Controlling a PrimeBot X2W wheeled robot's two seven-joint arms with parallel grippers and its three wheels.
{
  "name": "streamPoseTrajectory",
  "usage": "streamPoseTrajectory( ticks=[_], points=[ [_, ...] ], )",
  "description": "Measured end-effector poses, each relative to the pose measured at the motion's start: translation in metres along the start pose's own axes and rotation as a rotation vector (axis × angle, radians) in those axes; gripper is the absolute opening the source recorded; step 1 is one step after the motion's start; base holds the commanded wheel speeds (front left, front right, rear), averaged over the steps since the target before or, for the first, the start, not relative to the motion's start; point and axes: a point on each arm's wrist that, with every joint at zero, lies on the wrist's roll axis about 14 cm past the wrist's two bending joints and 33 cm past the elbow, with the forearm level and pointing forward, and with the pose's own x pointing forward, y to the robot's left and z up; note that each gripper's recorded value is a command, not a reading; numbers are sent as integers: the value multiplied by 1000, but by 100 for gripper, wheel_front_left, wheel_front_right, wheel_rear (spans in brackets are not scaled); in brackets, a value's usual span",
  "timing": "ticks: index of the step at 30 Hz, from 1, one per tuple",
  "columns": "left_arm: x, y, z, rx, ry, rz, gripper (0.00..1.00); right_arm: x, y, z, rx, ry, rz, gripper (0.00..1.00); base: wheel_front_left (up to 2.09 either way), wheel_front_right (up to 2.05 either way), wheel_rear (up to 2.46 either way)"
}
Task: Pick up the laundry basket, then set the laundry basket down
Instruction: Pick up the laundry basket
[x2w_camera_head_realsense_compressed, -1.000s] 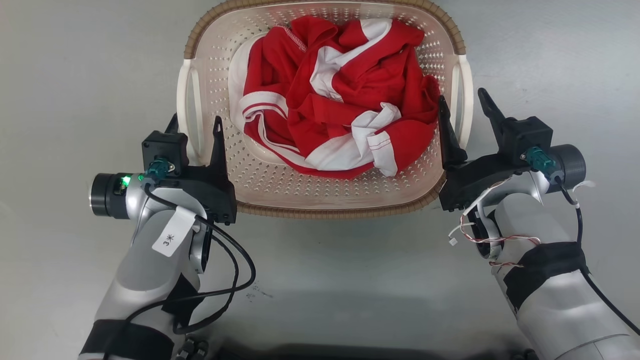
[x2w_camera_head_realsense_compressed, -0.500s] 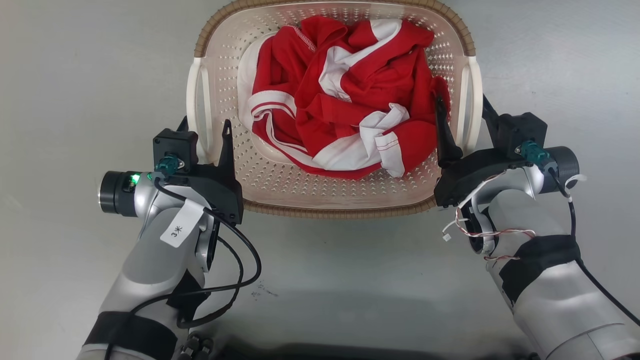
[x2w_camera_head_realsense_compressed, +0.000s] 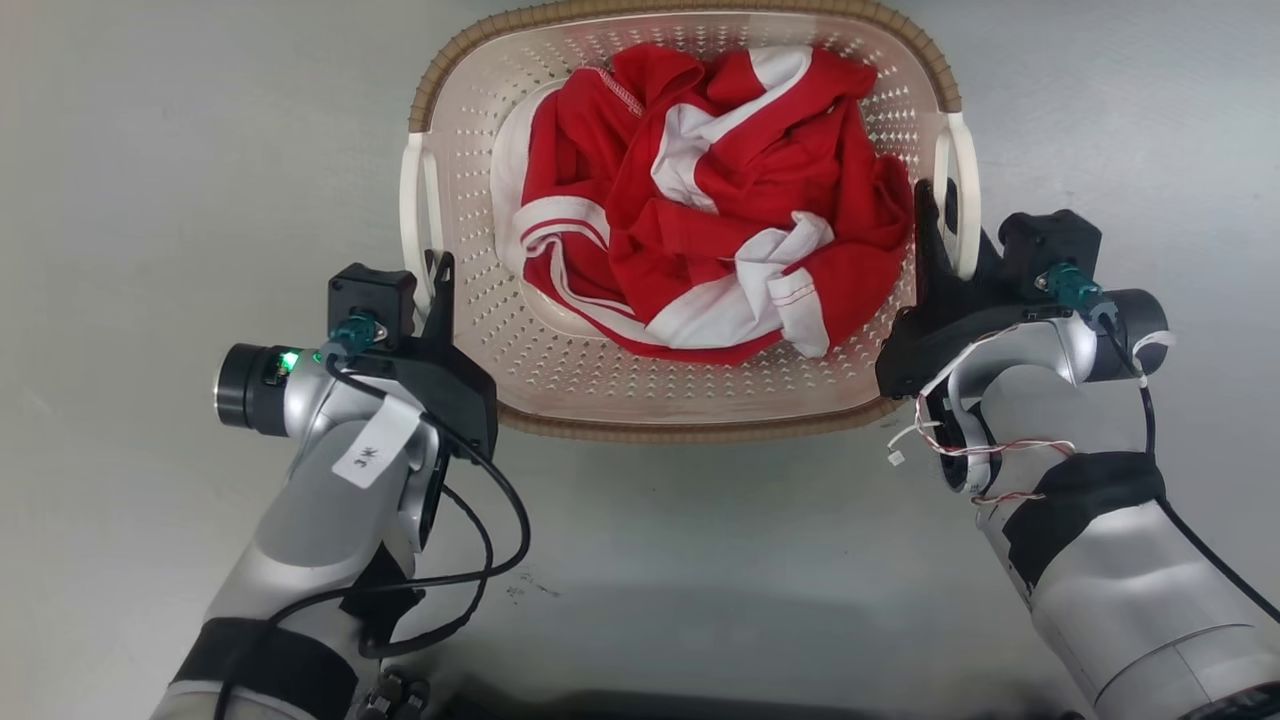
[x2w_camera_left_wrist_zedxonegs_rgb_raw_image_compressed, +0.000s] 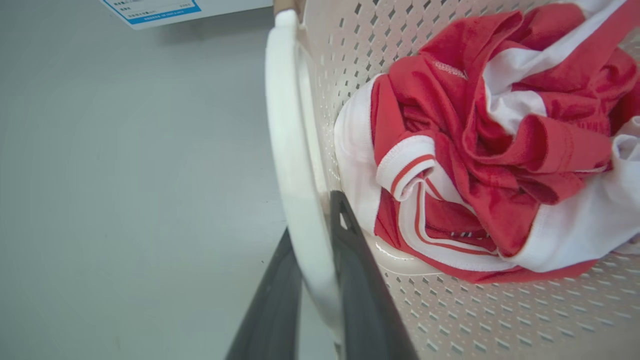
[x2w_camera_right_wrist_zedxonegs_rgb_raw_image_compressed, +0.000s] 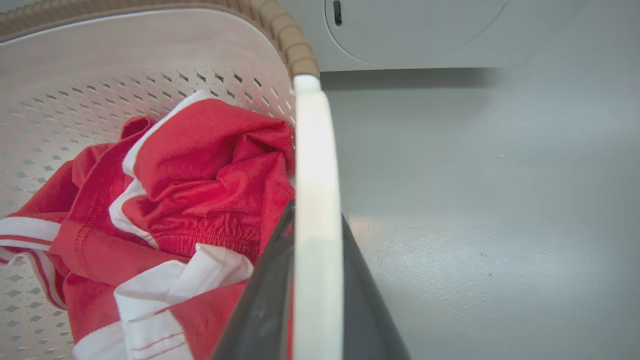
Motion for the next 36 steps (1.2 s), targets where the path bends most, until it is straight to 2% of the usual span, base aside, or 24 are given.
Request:
streamPoseTrajectory(
  ticks=[1, 21, 36],
  points=[
    [0, -2, 0, 0, 1, -5, 0, 0, -2, 1, 0, 0, -10, 0, 0, 0, 0],
    [-14, -18, 23, -2, -23, -40, 0, -18, -8, 5, 13, 37, -44, 0, 0, 0, 0],
    [-47, -32, 36, -1, -33, -64, 0, -51, -6, 23, 1, 43, -60, 0, 0, 0, 0]
  ],
)
